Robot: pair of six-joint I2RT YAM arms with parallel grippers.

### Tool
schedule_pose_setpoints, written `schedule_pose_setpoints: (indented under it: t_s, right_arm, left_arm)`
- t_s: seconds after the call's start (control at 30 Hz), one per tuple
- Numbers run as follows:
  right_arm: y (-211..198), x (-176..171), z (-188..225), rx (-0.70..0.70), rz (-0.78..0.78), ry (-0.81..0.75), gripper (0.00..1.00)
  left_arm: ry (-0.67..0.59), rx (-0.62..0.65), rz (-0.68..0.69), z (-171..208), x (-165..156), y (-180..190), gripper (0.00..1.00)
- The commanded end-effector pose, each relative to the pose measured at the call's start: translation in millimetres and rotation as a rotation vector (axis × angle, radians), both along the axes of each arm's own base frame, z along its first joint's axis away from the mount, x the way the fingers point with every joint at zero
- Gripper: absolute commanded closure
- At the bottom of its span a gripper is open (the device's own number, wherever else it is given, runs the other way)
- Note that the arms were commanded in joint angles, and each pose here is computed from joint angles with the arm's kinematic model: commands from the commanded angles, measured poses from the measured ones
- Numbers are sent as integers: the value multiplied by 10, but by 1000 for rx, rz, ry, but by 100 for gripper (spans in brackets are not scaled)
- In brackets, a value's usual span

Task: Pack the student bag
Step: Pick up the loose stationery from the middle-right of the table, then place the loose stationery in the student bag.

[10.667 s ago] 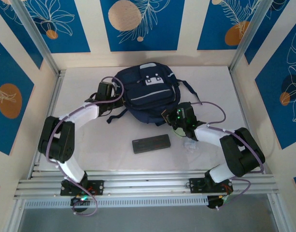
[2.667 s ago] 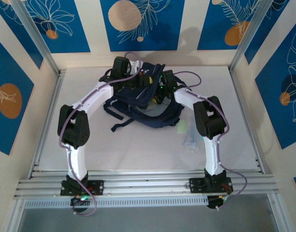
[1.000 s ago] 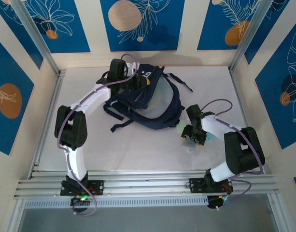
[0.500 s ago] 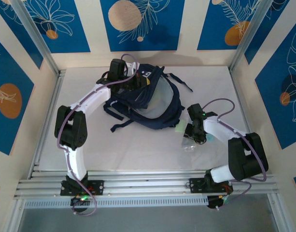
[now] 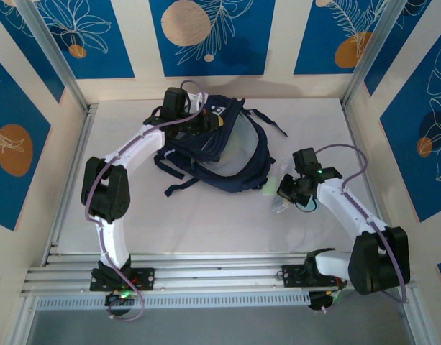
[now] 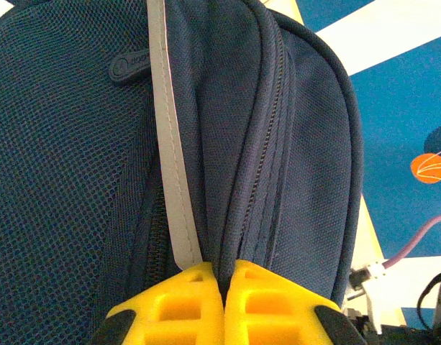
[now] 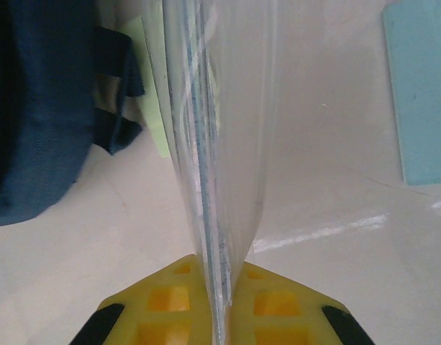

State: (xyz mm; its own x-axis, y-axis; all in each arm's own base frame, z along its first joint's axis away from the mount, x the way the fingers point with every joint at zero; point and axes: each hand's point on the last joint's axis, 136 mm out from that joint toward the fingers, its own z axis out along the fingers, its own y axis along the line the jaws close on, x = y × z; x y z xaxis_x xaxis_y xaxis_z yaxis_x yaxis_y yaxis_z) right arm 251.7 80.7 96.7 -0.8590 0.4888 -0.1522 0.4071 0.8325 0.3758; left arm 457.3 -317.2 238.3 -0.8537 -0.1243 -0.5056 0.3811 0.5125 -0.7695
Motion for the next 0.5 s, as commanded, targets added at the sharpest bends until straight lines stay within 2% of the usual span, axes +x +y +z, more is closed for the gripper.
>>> schedule_pose_setpoints:
  t_s: [0.0, 0.17, 0.27, 0.47]
  right_arm:
    - [145, 160, 505, 136, 30, -142, 100]
    - [481, 601, 1019, 366, 60, -355, 100]
    - [704, 948, 1172, 480, 71, -441, 100]
    - [1256, 1541, 1172, 563, 174, -492, 100]
  left_arm:
    - [-140, -73, -28, 574, -58, 50, 100]
    - [-138, -80, -28, 591, -66, 44, 100]
    - [-139, -91, -25, 631, -66, 46, 100]
    - [-143, -118, -8, 734, -72, 58, 100]
